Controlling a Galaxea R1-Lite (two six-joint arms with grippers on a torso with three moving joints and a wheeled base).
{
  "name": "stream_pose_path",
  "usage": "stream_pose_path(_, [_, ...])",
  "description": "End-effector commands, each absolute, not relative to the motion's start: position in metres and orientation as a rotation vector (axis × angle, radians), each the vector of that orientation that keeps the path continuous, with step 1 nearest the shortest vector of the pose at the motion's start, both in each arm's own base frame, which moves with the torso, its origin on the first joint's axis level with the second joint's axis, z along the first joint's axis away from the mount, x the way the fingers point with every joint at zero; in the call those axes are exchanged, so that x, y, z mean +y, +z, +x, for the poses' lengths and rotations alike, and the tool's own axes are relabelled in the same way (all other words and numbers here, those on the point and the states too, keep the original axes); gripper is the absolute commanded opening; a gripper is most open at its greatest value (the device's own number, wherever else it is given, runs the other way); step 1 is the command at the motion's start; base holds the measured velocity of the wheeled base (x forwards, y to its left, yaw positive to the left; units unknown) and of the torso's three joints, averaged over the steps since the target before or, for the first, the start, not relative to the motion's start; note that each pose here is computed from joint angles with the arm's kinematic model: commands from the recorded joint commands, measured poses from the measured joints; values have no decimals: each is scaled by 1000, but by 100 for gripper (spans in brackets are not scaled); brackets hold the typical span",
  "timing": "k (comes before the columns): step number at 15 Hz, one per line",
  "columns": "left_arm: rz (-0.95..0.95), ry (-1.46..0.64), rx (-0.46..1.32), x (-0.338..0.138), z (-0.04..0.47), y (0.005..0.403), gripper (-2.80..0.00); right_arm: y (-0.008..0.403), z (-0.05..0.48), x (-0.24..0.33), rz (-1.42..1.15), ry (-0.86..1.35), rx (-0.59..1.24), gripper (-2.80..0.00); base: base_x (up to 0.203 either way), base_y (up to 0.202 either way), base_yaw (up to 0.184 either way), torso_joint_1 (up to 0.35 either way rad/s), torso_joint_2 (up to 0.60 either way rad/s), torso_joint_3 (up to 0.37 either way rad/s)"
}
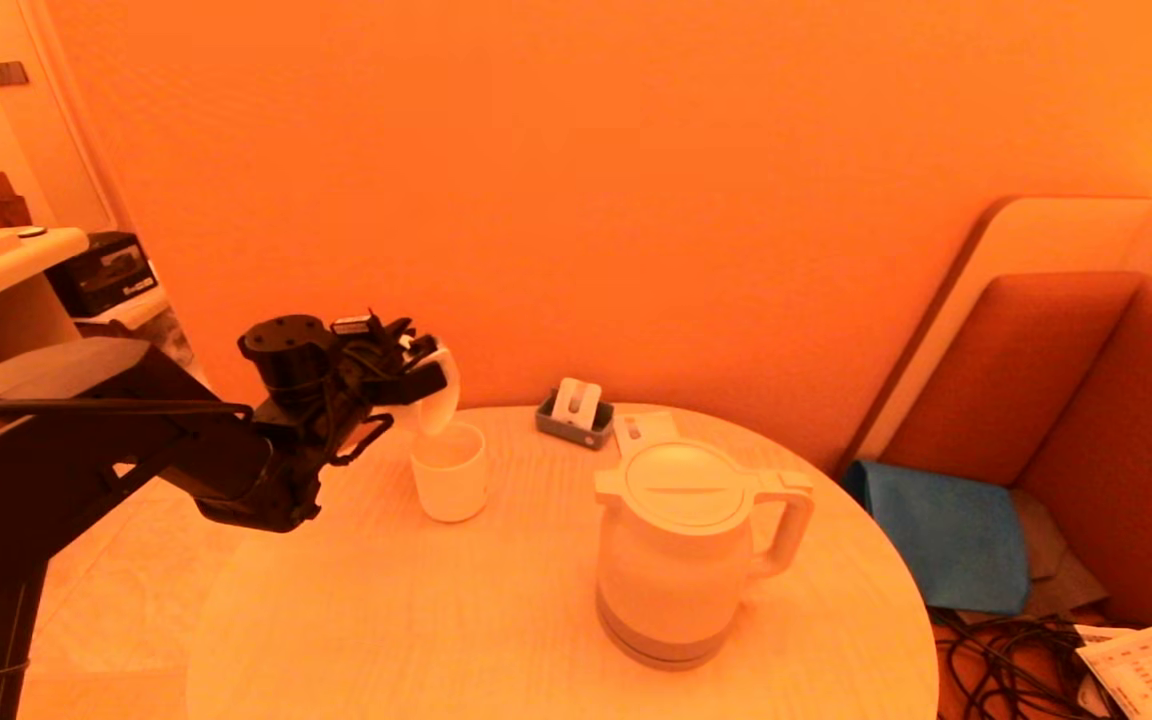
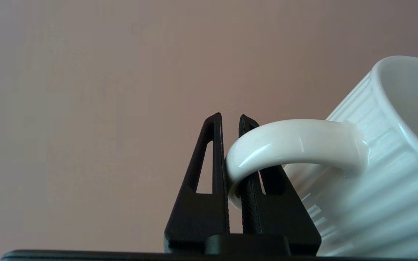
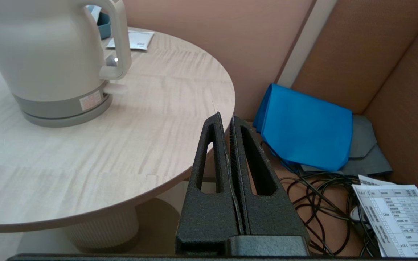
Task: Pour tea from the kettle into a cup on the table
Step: Pour water into another cup
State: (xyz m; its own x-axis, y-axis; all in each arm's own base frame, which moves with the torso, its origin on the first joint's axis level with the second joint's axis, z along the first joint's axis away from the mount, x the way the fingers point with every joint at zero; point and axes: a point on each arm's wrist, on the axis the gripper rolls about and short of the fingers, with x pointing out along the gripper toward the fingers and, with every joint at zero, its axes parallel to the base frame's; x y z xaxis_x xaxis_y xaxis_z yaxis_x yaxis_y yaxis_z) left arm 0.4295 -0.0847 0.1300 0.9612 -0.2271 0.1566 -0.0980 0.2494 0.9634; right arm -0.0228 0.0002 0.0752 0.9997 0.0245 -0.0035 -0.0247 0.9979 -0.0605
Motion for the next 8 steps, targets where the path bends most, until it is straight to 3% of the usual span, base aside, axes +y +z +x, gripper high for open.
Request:
stream_pose_path(1, [1325,-83,-297,-85,429,132,-280,75,-23,0,-61,26,2,-280,0,0,0,0,0,0])
stream_pose_path(8, [1322,-71,-311,-85,427,140,-280,75,-23,0,-61,26,2,-280,0,0,0,0,0,0])
